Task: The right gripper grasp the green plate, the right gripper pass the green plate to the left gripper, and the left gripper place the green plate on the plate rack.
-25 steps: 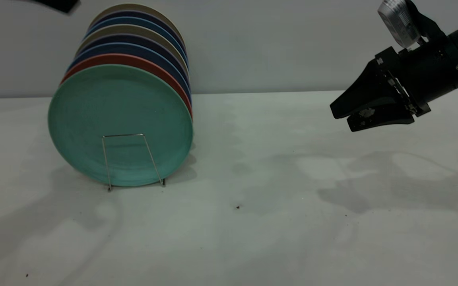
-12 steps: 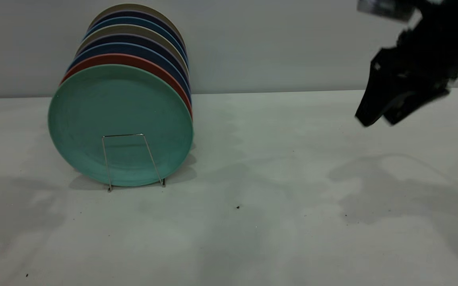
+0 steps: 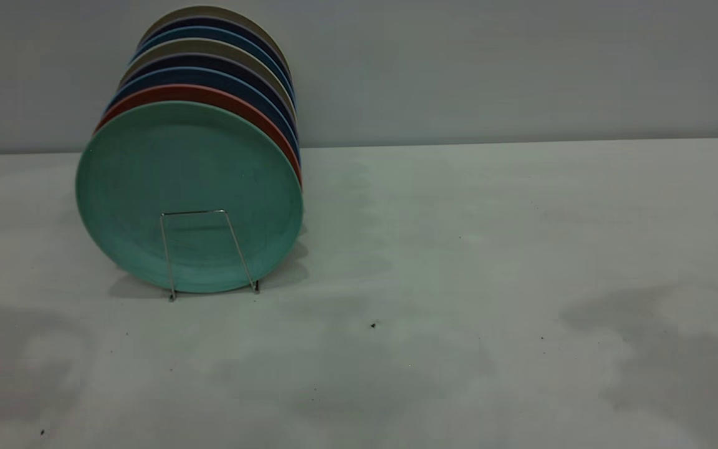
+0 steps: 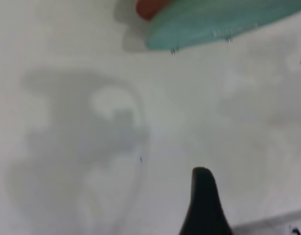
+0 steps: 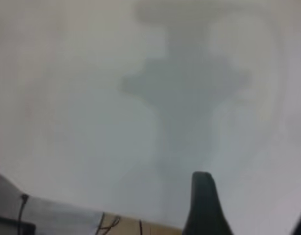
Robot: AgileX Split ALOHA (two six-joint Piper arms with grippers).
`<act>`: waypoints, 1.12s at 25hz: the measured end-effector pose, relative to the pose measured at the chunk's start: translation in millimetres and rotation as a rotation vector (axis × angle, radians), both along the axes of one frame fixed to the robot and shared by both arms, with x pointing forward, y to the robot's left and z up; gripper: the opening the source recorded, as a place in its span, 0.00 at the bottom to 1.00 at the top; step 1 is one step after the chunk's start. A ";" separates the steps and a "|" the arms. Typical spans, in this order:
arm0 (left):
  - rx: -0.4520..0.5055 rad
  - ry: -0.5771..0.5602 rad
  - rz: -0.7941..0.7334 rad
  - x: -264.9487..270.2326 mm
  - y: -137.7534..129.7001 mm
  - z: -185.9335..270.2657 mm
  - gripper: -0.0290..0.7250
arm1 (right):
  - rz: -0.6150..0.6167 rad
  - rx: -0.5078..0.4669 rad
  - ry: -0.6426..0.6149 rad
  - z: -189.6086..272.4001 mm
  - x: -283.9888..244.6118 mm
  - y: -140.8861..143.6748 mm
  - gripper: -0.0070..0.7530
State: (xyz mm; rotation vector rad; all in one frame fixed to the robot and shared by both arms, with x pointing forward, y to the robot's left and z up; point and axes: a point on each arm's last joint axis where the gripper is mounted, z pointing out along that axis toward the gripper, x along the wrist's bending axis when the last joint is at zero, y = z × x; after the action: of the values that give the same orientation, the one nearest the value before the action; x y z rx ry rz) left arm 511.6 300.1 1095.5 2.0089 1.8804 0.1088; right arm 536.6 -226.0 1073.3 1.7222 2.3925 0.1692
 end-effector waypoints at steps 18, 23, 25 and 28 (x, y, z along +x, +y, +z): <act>0.019 -0.020 -0.033 -128.9 -9.5 1.9 0.73 | -0.003 0.135 -0.152 26.7 -155.1 -33.2 0.71; 0.026 -0.101 -0.030 -185.0 -13.9 -19.3 0.72 | 0.023 0.137 -0.179 1.5 -201.8 -45.4 0.71; 0.032 -0.161 -0.029 -207.5 -15.6 -28.2 0.72 | 0.028 0.144 -0.211 -10.1 -221.8 -50.7 0.71; 0.041 -0.264 -0.029 -236.8 -17.9 -38.5 0.72 | 0.036 0.169 -0.318 -21.1 -244.9 -56.9 0.71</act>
State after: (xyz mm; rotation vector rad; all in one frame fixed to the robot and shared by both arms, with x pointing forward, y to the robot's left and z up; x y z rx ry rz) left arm 274.8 282.2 1057.0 1.9392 1.6958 0.3886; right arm 291.7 -282.9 1052.2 1.5787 2.2275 0.6180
